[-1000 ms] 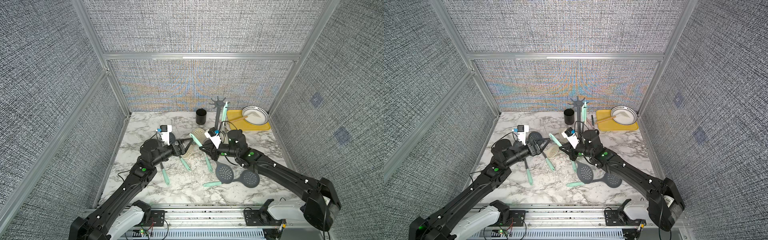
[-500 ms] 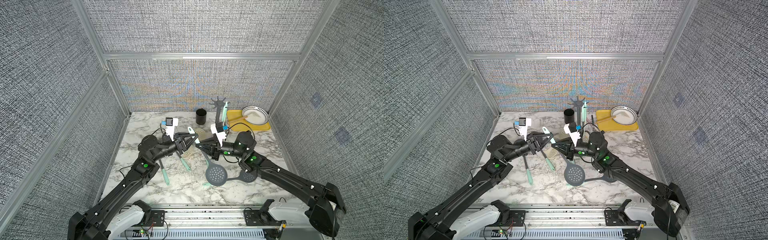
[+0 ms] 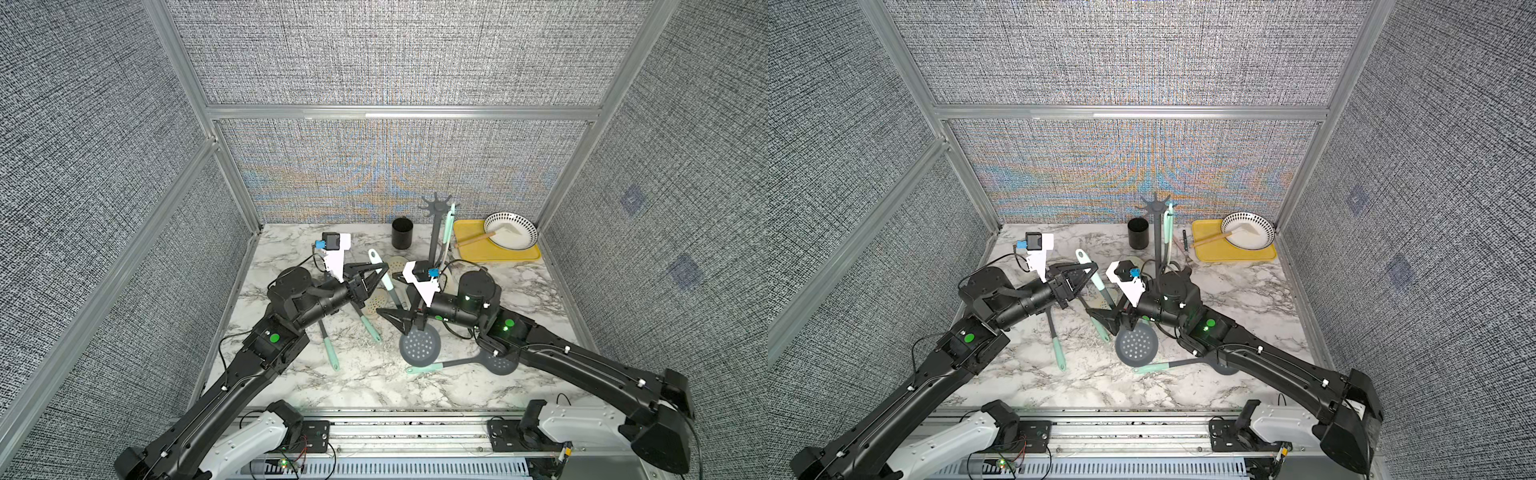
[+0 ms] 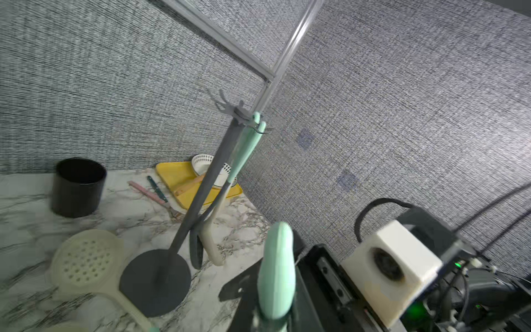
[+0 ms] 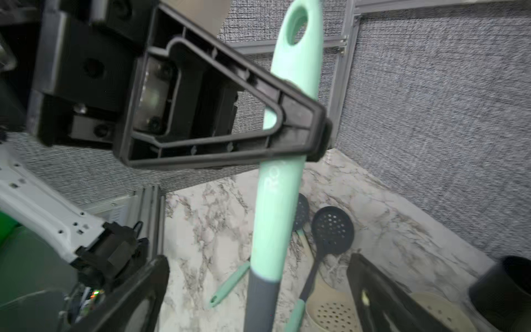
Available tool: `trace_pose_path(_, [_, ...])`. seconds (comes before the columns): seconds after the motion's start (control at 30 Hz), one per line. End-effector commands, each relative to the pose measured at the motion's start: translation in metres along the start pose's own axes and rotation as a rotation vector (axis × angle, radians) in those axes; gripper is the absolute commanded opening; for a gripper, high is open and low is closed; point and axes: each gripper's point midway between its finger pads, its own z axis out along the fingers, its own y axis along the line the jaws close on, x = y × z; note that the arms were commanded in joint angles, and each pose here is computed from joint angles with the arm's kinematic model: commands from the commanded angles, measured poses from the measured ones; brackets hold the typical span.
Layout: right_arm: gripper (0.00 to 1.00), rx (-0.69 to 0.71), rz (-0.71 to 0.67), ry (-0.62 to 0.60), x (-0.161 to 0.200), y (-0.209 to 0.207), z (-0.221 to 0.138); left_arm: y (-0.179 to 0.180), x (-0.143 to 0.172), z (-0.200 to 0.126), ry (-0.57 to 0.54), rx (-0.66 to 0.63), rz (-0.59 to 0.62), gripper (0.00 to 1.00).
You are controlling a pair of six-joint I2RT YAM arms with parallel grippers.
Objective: Hang the skimmer on the kitchen utensil rack
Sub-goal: Pick up the skimmer from the center of the board.
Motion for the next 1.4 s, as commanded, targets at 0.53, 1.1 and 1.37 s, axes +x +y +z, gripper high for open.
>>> trace_pose_path(0.53, [0.36,0.258,-0.158,-0.065,0.004,-0.015,0.018,0.021,-0.001,0.005,-0.020,-0.138,-0.062,0.02])
trace_pose_path(1.1, [0.05,0.261,-0.116,-0.043,0.006,-0.017,0.034,0.019,0.002,0.012,-0.006,-0.114,-0.071,0.02])
trace_pose_path(1.37, [0.00,0.268,-0.036,-0.056,0.012,-0.019,0.026,0.009,0.001,0.005,-0.009,-0.071,-0.002,0.56])
